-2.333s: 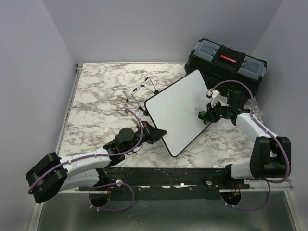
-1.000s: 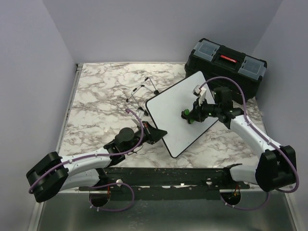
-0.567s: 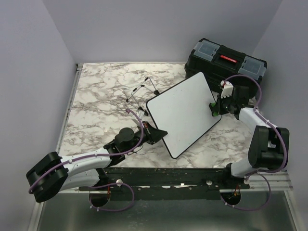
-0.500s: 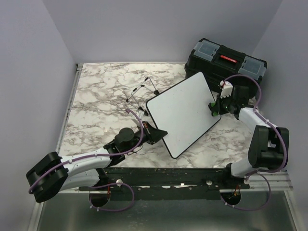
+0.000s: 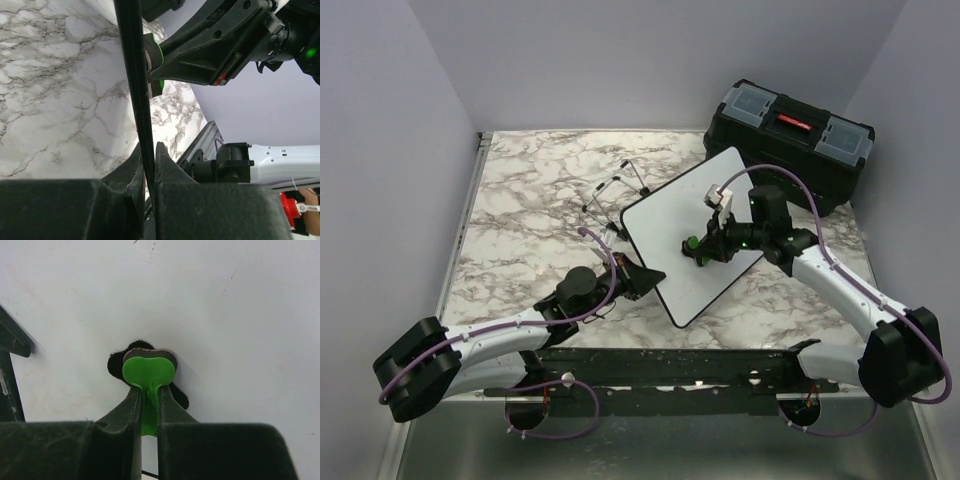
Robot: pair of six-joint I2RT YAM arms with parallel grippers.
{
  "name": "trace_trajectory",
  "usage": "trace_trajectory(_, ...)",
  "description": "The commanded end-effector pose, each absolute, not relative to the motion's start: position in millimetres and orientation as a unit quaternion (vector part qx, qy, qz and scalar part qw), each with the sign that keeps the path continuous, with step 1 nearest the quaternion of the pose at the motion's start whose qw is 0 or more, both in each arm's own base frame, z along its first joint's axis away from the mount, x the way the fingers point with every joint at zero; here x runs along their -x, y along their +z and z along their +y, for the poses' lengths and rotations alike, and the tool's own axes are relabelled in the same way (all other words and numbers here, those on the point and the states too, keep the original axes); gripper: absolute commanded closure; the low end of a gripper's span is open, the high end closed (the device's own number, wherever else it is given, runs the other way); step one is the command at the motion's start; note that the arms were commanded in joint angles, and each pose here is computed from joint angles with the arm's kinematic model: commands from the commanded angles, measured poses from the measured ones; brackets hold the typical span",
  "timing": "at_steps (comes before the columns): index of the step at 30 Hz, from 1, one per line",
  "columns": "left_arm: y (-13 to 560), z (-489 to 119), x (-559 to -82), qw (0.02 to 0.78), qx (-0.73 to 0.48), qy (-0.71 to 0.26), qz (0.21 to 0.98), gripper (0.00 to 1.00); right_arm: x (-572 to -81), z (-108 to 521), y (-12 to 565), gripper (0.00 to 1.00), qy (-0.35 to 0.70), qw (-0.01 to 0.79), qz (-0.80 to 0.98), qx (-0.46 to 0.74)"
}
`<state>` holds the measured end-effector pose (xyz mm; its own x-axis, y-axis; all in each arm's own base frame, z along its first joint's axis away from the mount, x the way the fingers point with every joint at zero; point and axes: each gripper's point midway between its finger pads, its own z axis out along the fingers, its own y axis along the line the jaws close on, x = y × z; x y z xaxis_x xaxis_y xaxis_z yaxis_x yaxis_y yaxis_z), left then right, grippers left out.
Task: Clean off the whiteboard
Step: Erase the whiteboard at the center of the board.
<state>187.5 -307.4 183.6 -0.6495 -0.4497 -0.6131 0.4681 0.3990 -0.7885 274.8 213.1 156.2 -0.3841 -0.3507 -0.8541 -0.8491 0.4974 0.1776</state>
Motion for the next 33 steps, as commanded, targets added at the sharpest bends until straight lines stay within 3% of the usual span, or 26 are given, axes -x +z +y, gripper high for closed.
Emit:
trace_trajectory(1, 270.7, -312.3, -172.3, 0.466, -0.041, -0.640, 0.610, 1.00, -263.3, 202.9, 142.2, 0.99, 0.305, 0.364, 0.809, 0.345)
trace_trajectory(6, 273.4, -310.6, -171.2, 0.469, -0.043, -0.639, 0.608, 1.00, -325.0, 138.5, 125.8, 0.99, 0.199, 0.417, 0.852, 0.247)
trace_trajectory(12, 273.7, -310.4, -169.8, 0.469, -0.046, -0.641, 0.606, 1.00, -388.1, 25.9, 82.7, 0.99, 0.142, 0.400, 0.899, 0.105)
trace_trajectory(15, 272.4, -312.4, -170.0, 0.467, -0.048, -0.641, 0.607, 1.00, -398.1, 13.6, 68.2, 0.99, 0.140, 0.382, 0.906, 0.113)
trace_trajectory(22, 270.3, -312.2, -172.7, 0.469, -0.045, -0.638, 0.609, 1.00, -367.1, 99.8, 112.0, 0.99, 0.261, 0.394, 0.858, 0.200)
trace_trajectory(28, 270.9, -313.2, -174.1, 0.467, -0.043, -0.638, 0.610, 1.00, -299.8, 222.9, 180.7, 0.99, 0.343, 0.409, 0.780, 0.328)
trace_trajectory(33, 270.4, -314.2, -174.8, 0.465, -0.043, -0.637, 0.613, 1.00, -260.9, 278.1, 198.3, 0.99, 0.361, 0.401, 0.744, 0.393)
